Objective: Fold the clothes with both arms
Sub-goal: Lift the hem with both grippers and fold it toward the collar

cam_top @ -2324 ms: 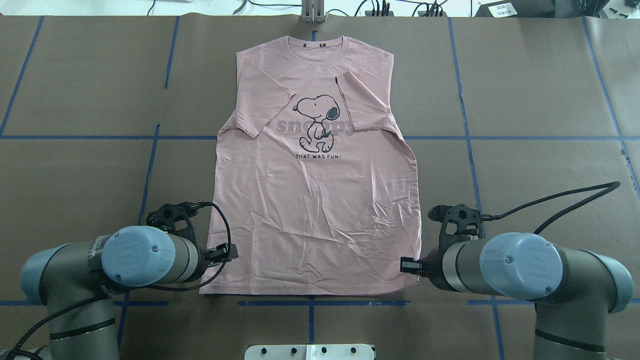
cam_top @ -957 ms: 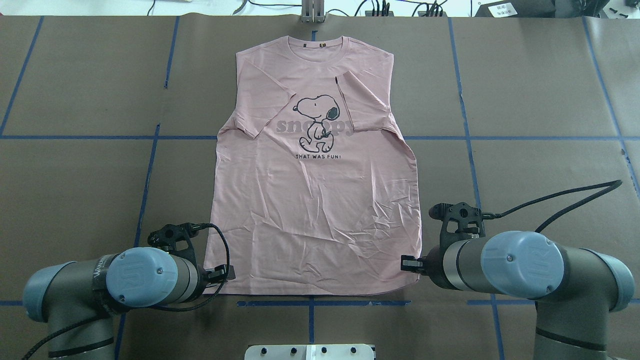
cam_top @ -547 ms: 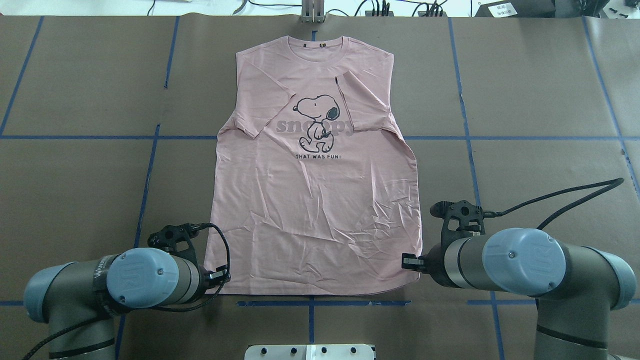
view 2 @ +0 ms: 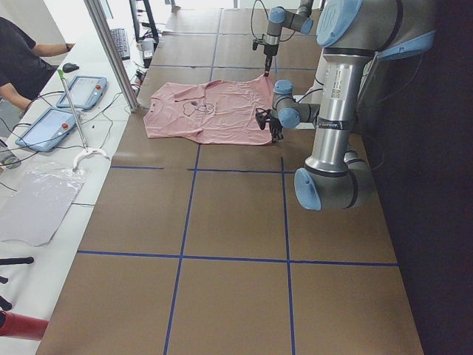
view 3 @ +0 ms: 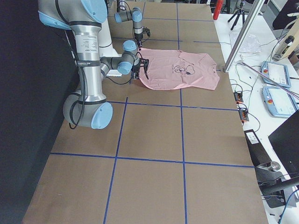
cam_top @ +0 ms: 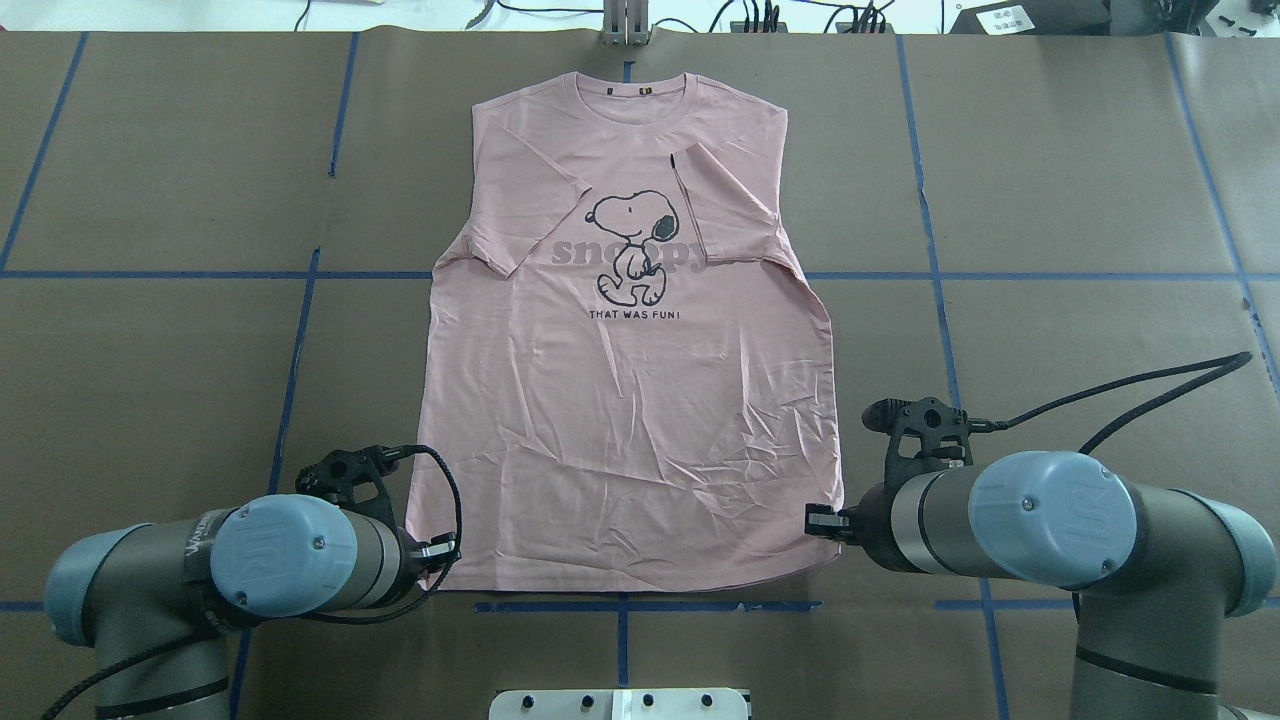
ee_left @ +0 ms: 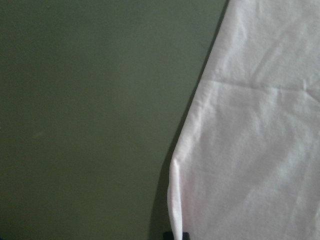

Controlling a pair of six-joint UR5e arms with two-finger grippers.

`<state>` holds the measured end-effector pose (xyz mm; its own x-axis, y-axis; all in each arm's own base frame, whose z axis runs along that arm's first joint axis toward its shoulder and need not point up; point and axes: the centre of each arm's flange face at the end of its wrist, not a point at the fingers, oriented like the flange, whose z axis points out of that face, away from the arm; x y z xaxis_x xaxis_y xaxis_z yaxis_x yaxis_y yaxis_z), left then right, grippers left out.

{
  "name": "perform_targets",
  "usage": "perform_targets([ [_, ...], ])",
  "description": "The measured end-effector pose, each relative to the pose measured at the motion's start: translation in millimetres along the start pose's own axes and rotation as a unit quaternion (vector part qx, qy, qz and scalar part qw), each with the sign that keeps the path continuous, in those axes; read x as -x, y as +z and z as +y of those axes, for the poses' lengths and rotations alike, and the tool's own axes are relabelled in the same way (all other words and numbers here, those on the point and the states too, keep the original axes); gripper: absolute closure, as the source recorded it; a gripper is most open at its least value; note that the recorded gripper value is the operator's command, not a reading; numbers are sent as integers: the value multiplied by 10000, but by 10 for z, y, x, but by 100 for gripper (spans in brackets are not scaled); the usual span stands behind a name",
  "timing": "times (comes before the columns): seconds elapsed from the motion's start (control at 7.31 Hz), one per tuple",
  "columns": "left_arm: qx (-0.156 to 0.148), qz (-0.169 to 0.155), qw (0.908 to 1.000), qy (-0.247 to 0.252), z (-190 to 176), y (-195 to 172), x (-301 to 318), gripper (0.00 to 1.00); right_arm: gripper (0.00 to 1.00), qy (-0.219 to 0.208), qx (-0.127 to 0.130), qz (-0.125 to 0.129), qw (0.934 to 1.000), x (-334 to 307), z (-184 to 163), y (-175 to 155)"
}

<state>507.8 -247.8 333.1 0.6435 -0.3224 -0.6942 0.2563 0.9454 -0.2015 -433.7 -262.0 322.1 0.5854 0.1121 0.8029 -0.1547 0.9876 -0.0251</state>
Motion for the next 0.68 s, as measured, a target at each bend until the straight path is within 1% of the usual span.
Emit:
perform_targets([
  [0.14,4,-16,10000,17,18,-135,-8,100,100,0,20,-57,10000,8,3,-70],
  [0.27,11,-25,10000,55,55,-371,-18,100,100,3,91,-121,9999,2,16,-159],
  [0.41,57,43,9999,89,136,-688,-38,100,100,7,170,-186,9997,-29,43,-281],
  [0.55,147,204,9996,131,247,-1011,-55,100,100,16,250,-270,9993,-98,90,-479],
  [0.68,256,379,9988,191,359,-1258,-57,100,100,29,374,-334,9987,-204,155,-704],
])
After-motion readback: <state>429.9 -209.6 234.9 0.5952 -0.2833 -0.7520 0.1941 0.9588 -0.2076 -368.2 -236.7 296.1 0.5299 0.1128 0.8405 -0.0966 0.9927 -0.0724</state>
